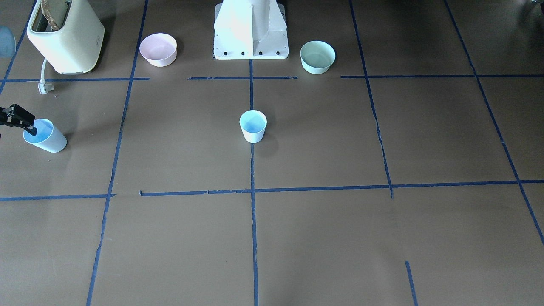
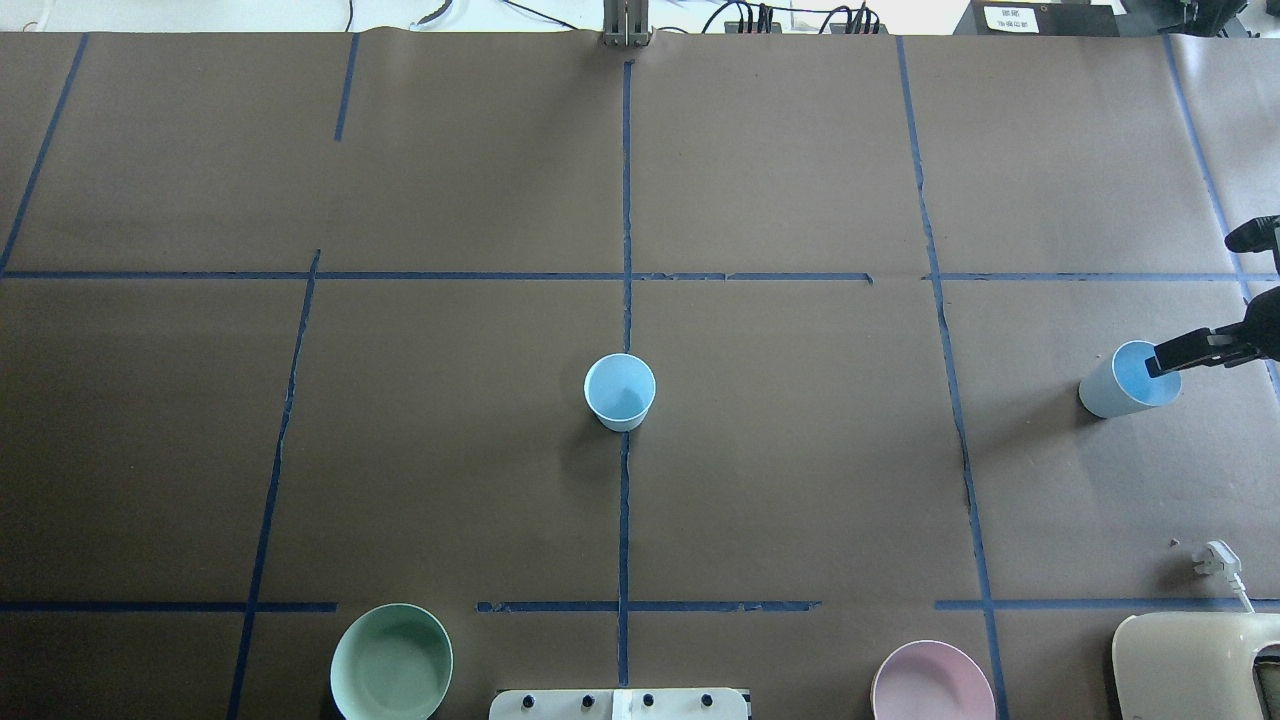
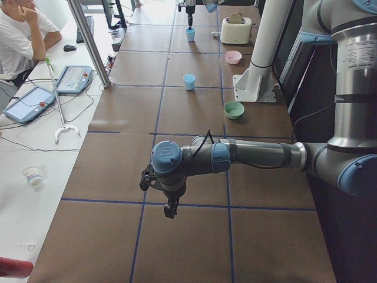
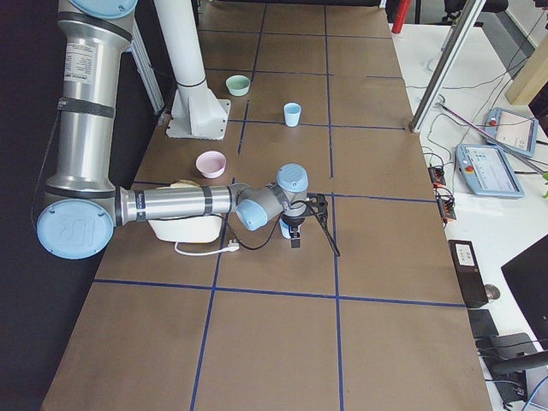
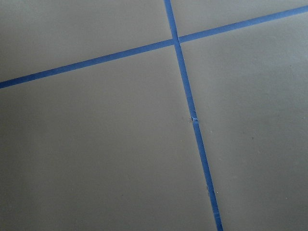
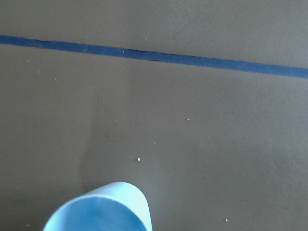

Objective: Stack blue cups with both arms
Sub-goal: 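Reach the right gripper down to the other light-blue cup and grasp it, then lift the cup with the right gripper toward the centered cup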

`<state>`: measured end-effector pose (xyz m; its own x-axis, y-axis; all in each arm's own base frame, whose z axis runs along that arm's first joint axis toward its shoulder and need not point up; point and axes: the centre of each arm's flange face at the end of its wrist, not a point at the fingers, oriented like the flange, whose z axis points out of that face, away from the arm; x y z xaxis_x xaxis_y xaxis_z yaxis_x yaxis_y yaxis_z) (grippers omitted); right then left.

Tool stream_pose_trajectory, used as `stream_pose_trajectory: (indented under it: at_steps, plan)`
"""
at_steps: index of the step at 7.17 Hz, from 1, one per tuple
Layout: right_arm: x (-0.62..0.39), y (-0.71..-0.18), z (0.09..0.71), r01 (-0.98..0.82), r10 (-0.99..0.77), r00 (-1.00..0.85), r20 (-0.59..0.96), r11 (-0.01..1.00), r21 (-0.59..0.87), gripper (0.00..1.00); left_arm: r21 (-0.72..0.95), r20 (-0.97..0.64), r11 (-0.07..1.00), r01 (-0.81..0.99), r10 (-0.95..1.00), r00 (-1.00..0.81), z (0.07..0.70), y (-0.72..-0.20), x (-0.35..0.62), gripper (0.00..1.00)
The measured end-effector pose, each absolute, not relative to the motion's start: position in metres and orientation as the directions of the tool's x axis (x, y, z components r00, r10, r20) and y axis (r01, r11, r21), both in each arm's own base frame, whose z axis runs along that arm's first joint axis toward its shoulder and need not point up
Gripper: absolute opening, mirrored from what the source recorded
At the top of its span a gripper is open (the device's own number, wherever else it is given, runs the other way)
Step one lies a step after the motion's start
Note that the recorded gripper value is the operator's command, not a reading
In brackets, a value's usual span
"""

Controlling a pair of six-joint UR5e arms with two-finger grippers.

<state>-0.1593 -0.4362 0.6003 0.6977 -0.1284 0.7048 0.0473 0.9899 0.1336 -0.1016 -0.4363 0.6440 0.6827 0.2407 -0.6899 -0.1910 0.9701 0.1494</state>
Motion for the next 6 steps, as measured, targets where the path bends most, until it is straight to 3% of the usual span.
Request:
stream_pose_trajectory:
  at_steps: [1,2,6]
  plan:
    - [-0.167,-0.434,0.604,0.061,-0.138,0.705,0.695,0.989,0.135,0.41,0.154,-0.701,0.97,-0.187,0.24,0.671,0.643,-0.436,-0.1,1.0]
    - [-0.173,-0.433,0.605,0.072,-0.147,0.709,0.69,0.988,0.137,0.05,0.157,-0.711,0.97,-0.183,0.24,0.661,0.643,-0.436,-0.099,1.0]
    - [-0.179,-0.434,0.6,0.08,-0.157,0.701,0.695,0.987,0.142,0.0,0.159,-0.718,0.971,-0.18,0.239,0.654,0.643,-0.436,-0.099,1.0]
